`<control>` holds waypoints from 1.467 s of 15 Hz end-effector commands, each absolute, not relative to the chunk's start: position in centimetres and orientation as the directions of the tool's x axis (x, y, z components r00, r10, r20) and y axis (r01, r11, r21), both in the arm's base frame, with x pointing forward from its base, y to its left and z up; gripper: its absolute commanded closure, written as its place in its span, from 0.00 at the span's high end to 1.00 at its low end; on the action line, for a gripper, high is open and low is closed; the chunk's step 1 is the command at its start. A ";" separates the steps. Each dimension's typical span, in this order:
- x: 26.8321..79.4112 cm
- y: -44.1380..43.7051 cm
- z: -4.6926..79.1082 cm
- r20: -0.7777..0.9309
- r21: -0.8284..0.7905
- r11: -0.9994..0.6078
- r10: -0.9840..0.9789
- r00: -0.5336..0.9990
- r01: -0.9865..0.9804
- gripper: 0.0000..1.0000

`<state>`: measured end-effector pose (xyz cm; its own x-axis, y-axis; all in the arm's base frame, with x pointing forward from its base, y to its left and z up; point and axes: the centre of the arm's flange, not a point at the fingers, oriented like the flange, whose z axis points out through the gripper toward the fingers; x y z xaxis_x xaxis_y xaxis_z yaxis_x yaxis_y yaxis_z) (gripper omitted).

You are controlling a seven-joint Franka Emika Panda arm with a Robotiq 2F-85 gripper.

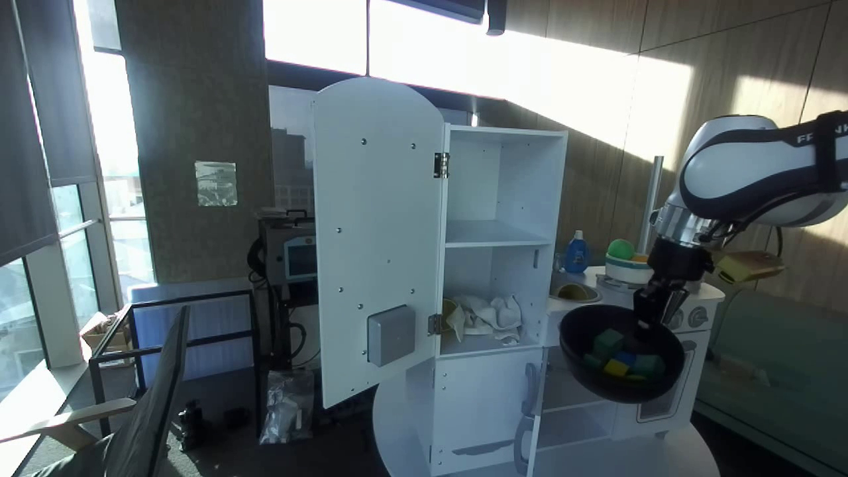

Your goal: Open the middle cabinet door, take the black bowl off the shelf and place it in the sink then close the cabinet door

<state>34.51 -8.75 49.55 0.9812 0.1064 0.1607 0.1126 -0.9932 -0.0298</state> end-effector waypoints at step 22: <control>40.7 -13.2 60.7 0.342 -0.313 -0.718 -0.695 0.632 -0.621 0.04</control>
